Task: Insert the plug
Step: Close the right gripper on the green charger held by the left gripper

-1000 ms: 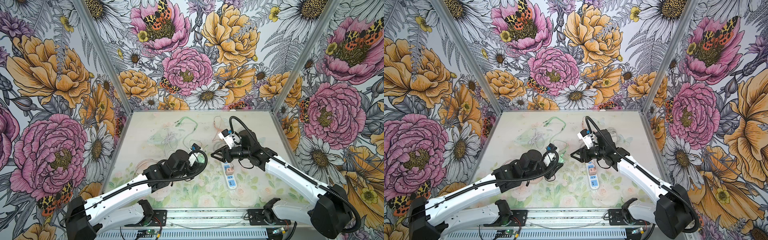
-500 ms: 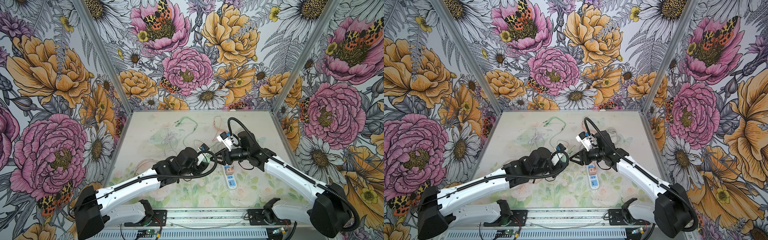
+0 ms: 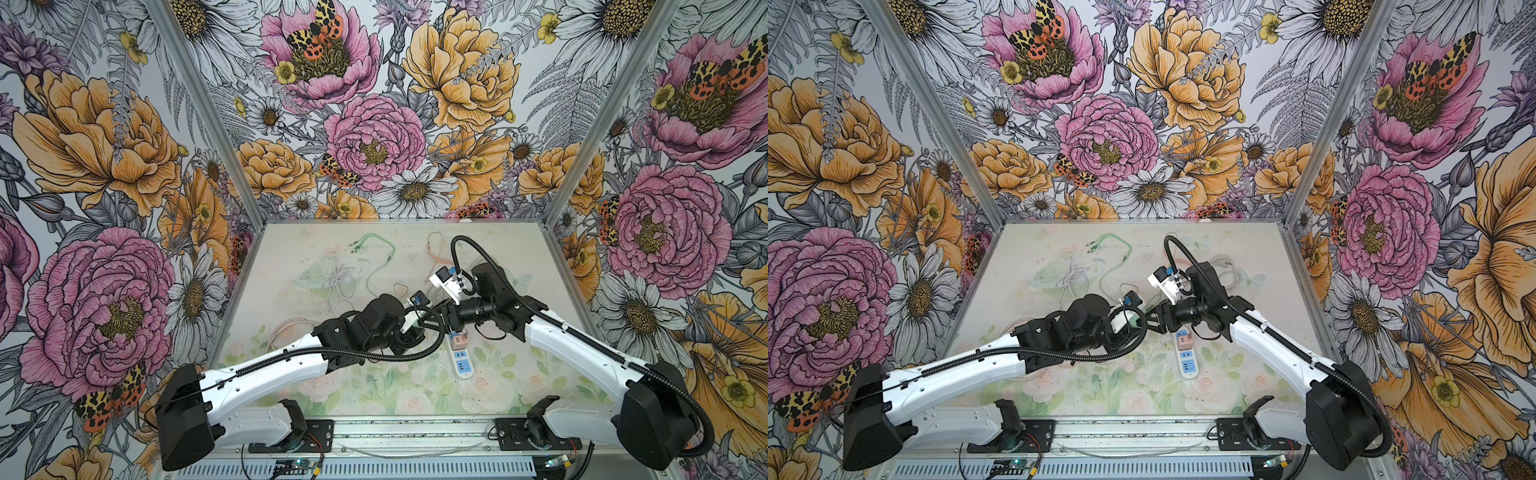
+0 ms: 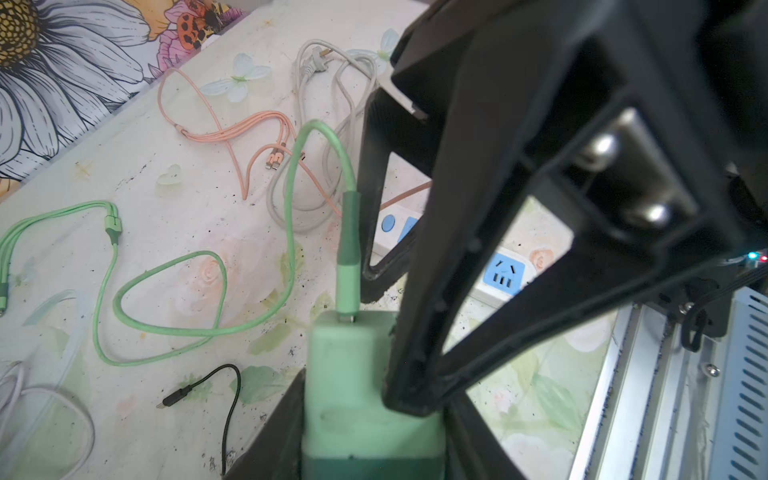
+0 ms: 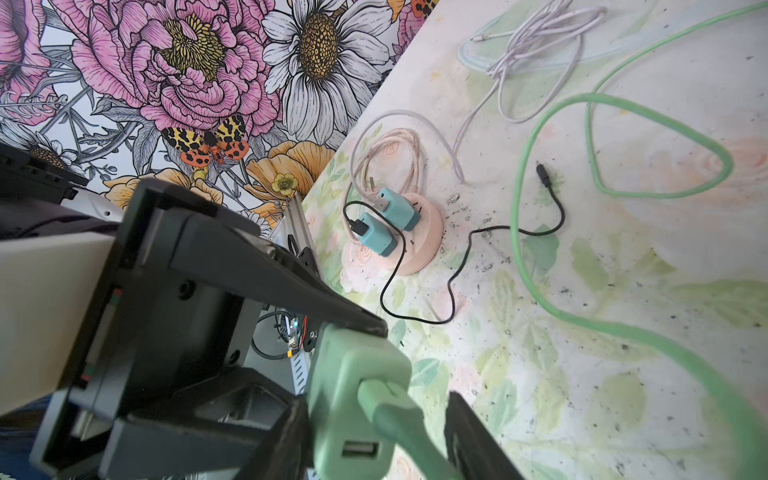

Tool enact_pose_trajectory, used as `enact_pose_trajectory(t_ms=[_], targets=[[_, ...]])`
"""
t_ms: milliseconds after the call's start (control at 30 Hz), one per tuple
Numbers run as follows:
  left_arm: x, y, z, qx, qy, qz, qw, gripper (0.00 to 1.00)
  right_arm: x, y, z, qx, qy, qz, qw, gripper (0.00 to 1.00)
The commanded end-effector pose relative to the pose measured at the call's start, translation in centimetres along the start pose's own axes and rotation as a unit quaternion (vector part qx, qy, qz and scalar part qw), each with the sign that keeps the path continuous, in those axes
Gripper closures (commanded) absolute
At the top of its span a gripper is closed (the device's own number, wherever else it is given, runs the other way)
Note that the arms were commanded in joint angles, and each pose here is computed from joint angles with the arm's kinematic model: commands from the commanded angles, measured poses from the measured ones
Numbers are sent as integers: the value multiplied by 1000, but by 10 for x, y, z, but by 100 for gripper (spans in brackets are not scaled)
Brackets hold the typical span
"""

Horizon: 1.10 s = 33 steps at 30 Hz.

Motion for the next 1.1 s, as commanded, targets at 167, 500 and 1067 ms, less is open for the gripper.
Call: enact_pose_trajectory(t_ms=[167,500,1067], targets=[[-24,-4,-6,4,-27,49,998,63,2,2,7,-29,20,0,999,54],[-28,-1,-6,-3,-12,93,996,63,8,-1,14,-49,40,15,998,65],[-47,9,-7,-35,-41,129,990,62,21,0,24,-79,72,24,994,62]])
Point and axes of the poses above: each gripper's point midway between its finger pads, its own z axis out along the fingers, its own y axis along the line the jaws close on, x = y × z, the point moved 5 cm from there along -z, back along the fingers, and after that the axes turned 4 degrees about z, right-handed, at the moved point
